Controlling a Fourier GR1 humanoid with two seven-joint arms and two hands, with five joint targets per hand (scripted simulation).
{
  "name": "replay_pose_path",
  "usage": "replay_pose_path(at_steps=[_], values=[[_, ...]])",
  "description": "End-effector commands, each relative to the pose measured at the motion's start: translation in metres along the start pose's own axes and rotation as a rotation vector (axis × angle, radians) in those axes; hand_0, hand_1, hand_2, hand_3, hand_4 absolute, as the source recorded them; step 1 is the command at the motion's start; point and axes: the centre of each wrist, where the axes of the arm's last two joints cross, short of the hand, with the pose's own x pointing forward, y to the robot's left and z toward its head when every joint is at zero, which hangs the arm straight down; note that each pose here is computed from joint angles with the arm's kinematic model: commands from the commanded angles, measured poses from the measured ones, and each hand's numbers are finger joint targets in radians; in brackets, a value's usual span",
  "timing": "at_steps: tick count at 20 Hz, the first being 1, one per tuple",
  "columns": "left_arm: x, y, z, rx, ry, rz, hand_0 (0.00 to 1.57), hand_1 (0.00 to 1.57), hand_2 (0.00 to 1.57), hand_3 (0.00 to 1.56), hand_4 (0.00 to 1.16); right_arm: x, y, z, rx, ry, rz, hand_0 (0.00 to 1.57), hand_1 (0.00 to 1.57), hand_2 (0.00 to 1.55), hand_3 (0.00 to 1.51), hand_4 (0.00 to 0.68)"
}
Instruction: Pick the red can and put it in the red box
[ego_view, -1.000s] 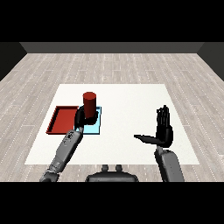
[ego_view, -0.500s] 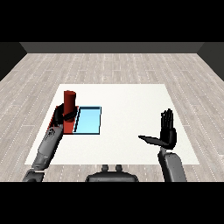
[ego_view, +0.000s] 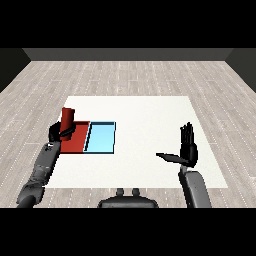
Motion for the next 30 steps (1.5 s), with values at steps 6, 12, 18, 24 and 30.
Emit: replay_pose_path(at_steps=[6,12,18,24,30], values=[[-0.051,-0.032,0.0137,-0.056,0.189,-0.136,0.83,0.83,0.86,0.93,0.82,-0.027,-0.003,0.003,0.007,0.033,0.087,0.0,0.0,0.0,0.0,0.0],[-0.043,-0.025,0.004,-0.184,0.227,-0.116,0.32,0.32,0.5,0.43,0.72,-0.031,-0.006,-0.019,0.011,0.016,0.118,0.0,0.0,0.0,0.0,0.0],[-0.034,-0.02,-0.0039,-0.203,0.264,-0.324,0.0,0.0,0.0,0.0,0.0,-0.038,-0.002,0.002,0.019,0.013,0.085,0.0,0.0,0.0,0.0,0.0],[-0.045,-0.001,-0.0025,-0.061,0.201,-0.108,0.0,0.0,0.0,0.0,0.0,-0.03,-0.003,-0.017,0.028,-0.021,0.057,0.0,0.0,0.0,0.0,0.0],[0.017,-0.003,-0.0259,0.097,-0.289,0.366,0.0,0.0,0.0,0.0,0.0,-0.03,-0.004,-0.012,0.026,-0.036,-0.019,0.0,0.0,0.0,0.0,0.0]])
